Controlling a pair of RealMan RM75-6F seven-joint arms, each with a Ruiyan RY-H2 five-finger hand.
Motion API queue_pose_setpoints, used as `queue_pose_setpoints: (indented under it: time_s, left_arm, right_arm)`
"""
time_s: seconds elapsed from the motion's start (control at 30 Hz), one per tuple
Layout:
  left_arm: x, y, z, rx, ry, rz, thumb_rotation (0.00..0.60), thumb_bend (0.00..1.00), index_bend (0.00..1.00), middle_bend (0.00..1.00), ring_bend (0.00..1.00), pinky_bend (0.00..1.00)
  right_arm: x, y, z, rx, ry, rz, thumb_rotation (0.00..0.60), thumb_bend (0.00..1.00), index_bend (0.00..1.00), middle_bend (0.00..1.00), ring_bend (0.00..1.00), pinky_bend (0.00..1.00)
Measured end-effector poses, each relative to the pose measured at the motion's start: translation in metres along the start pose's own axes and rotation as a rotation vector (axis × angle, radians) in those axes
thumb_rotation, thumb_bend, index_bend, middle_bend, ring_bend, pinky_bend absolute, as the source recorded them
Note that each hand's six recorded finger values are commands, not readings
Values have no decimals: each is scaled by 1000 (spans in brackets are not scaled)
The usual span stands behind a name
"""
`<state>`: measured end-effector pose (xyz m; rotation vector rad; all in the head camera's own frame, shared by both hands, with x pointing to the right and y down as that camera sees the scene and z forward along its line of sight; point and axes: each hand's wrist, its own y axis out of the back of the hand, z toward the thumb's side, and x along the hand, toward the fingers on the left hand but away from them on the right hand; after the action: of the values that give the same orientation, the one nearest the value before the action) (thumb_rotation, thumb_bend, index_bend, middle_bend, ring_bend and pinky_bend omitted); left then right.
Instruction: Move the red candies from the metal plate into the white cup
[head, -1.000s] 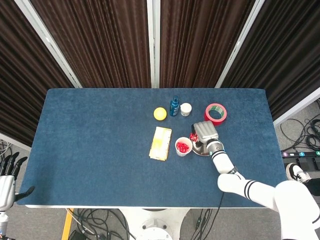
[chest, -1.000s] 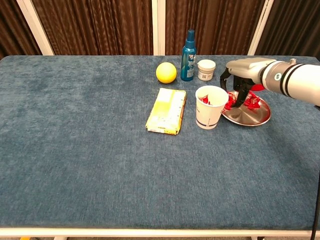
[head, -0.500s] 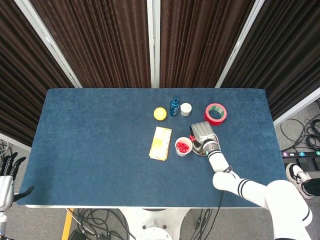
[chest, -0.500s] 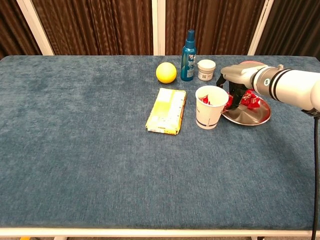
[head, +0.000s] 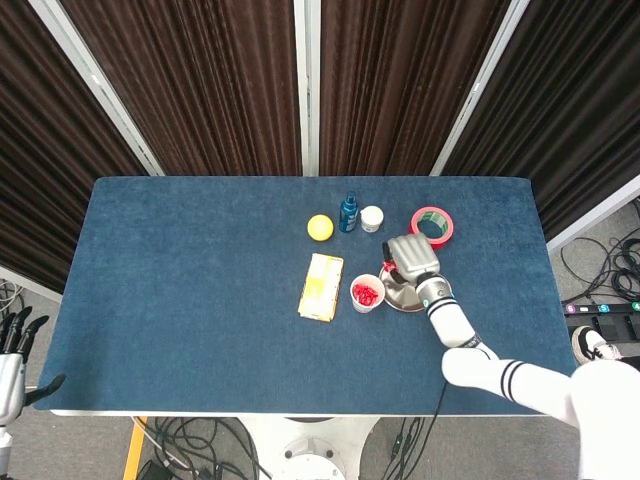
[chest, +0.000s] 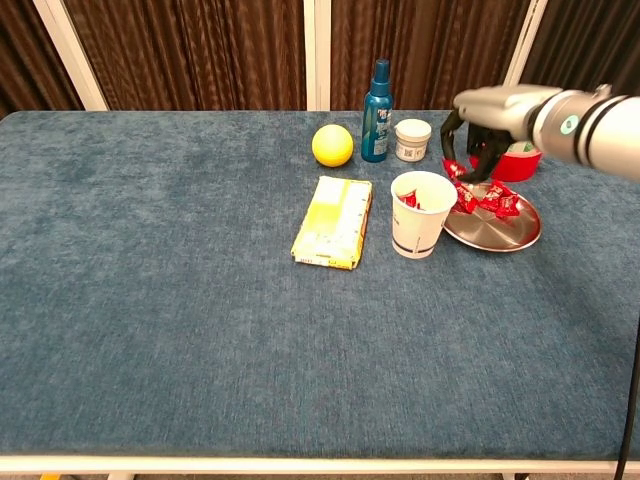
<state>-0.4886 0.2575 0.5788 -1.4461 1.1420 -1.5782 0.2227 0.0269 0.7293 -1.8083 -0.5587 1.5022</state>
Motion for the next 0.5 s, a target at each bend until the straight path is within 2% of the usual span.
queue_pose_setpoints:
  time_s: [0.13,0.27,0.5]
  left_arm:
    - [1,1,2,0,-6,4,600,0,225,169,91,163]
    - [1,2,4,-1,-9,7,600,0,225,169,91,163]
    - [-1,2,2,1,0,4,600,0,224,169,91,163]
  right_arm:
    - [24,26,7,-34,62,-44,600,296,561,941,912,1000]
    - [44,42,17,-30,133,-66,600,292,547,941,912,1000]
    - [47,18,38,-11,192,-15,600,269,478,941,910,1000]
